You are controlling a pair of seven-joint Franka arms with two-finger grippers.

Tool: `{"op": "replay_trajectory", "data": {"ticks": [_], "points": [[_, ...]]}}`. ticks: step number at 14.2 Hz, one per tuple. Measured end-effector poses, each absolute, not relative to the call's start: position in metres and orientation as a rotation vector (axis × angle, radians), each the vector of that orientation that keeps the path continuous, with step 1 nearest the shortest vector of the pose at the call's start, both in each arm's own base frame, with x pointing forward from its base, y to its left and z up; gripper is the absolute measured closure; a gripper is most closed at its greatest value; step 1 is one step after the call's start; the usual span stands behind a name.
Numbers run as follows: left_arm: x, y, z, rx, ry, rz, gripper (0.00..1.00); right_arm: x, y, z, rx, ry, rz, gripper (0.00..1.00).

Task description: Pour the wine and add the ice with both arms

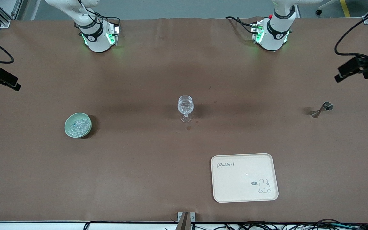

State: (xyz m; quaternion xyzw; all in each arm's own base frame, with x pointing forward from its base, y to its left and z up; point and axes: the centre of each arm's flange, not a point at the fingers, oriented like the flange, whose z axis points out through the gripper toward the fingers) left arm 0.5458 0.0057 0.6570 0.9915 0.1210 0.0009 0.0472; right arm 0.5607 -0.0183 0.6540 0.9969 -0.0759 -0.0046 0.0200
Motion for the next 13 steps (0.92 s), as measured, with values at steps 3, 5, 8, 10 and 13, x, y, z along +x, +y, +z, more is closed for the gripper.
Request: {"op": "replay_trajectory", "data": {"ticks": [3, 5, 8, 10, 13], "points": [[0.552, 0.078, 0.634, 2.907, 0.704, -0.067, 0.0, 0.561, -0.017, 0.653, 3.093, -0.232, -0.015, 0.0], [0.558, 0.121, 0.609, 2.799, 0.9, -0.133, 0.0, 0.567, -0.016, 0.642, 3.094, -0.228, -0.005, 0.0], [0.566, 0.197, 0.549, 2.603, 1.153, -0.241, 0.0, 0.591, -0.013, 0.573, 3.097, -0.209, -0.011, 0.0], [0.566, 0.249, 0.496, 2.467, 1.315, -0.314, 0.0, 0.605, -0.011, 0.503, 3.099, -0.195, -0.039, 0.0], [0.568, 0.309, 0.404, 2.224, 1.52, -0.373, 0.0, 0.611, -0.011, 0.401, 3.101, -0.185, -0.097, 0.0]]}}
